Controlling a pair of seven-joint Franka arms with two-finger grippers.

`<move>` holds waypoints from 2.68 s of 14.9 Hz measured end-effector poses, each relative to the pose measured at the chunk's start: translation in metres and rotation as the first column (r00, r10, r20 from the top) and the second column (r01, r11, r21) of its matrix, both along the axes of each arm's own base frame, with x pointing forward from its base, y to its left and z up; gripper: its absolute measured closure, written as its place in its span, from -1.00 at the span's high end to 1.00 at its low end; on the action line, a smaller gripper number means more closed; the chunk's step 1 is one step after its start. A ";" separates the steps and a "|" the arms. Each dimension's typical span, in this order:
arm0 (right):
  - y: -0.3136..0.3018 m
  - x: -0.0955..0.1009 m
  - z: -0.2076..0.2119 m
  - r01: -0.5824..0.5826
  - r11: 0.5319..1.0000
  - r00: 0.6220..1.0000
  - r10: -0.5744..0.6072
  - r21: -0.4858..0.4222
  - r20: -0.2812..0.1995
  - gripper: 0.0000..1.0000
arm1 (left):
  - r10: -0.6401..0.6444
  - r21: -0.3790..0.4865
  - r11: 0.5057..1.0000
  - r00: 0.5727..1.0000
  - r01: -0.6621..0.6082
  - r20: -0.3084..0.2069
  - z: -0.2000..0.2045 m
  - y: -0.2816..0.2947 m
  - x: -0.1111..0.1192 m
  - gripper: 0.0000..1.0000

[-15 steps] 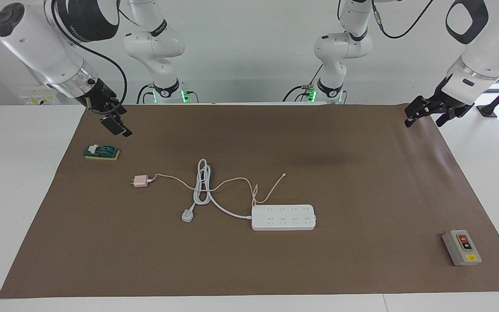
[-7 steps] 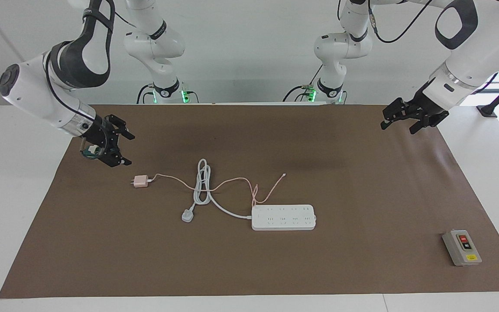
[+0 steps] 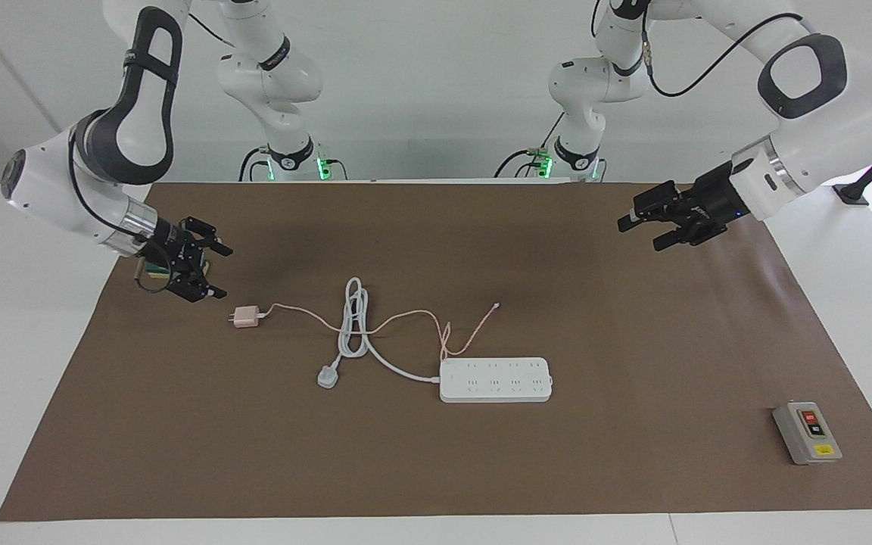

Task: Plug charger into power strip
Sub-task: 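Move the left gripper toward the power strip while the right gripper approaches the charger, then grasp the power strip end with the left gripper while the right gripper descends, then grasp the pink charger with the right gripper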

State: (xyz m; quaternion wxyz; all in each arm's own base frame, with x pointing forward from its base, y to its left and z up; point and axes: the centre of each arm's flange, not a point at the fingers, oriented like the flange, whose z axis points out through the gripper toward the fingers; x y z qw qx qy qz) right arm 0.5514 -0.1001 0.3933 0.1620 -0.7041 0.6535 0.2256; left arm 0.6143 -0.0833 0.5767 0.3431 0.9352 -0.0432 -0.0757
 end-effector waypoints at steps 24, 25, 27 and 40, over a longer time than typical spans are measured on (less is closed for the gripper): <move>-0.018 0.008 -0.127 0.032 0.996 0.999 -0.035 0.088 0.031 0.79 | 0.190 -0.728 0.659 0.978 -0.190 -0.083 -0.258 -0.084 -0.039 1.00; -0.016 0.009 -0.127 0.030 0.996 0.999 -0.033 0.084 0.034 0.67 | 0.187 -0.728 0.656 0.978 -0.198 -0.097 -0.258 -0.091 -0.043 1.00; -0.015 0.009 -0.128 0.030 0.996 0.999 -0.032 0.083 0.035 0.48 | 0.184 -0.735 0.644 0.976 -0.211 -0.120 -0.261 -0.110 -0.051 1.00; 0.027 0.039 -0.072 0.078 0.992 0.997 -0.078 0.100 -0.009 -0.07 | 0.175 -0.754 0.629 0.979 -0.189 -0.100 -0.270 -0.160 -0.065 1.00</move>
